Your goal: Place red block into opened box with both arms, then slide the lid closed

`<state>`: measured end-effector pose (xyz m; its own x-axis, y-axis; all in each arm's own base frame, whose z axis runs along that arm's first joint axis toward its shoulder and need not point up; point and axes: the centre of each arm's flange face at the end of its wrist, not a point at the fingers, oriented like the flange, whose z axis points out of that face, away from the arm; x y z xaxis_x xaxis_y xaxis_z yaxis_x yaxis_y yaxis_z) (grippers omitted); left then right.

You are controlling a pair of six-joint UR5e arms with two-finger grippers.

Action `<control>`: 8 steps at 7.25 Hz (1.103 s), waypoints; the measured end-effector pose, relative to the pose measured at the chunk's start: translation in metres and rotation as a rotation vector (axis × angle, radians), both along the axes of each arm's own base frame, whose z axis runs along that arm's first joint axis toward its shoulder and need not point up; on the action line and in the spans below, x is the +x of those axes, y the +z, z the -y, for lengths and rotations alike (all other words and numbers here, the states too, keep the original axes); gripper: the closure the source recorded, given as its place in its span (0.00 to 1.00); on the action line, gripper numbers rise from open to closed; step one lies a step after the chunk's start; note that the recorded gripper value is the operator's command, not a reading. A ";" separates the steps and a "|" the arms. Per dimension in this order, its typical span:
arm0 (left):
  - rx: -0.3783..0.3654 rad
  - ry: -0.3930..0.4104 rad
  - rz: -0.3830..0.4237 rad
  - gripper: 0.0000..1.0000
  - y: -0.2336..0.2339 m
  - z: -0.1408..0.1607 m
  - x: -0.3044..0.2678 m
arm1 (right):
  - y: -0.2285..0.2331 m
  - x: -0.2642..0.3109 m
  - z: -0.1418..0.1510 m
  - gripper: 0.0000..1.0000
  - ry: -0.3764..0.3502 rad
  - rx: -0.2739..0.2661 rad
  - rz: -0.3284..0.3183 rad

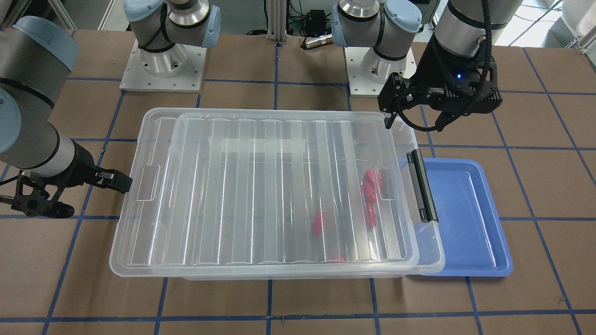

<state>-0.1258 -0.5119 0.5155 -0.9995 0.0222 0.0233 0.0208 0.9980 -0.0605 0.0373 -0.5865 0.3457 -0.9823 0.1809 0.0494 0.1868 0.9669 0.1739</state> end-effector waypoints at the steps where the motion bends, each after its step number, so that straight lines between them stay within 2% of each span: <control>1: -0.001 0.000 0.000 0.00 0.000 0.000 0.000 | -0.001 0.010 -0.001 0.00 0.008 0.001 -0.001; 5: -0.005 0.000 0.000 0.00 0.003 -0.002 0.000 | 0.002 0.019 -0.001 0.00 0.011 -0.005 -0.002; 6: -0.005 0.000 0.000 0.00 0.003 -0.002 0.000 | 0.015 0.019 0.000 0.00 0.012 -0.032 -0.005; 8: -0.006 0.000 0.000 0.00 0.003 -0.002 0.000 | 0.071 0.020 -0.006 0.00 0.015 -0.131 -0.017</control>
<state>-0.1258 -0.5100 0.5183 -0.9995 0.0223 0.0229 0.0208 0.9976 -0.0660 0.0573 -0.5808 0.4167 -0.9842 0.1717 0.0425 0.1735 0.9839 0.0426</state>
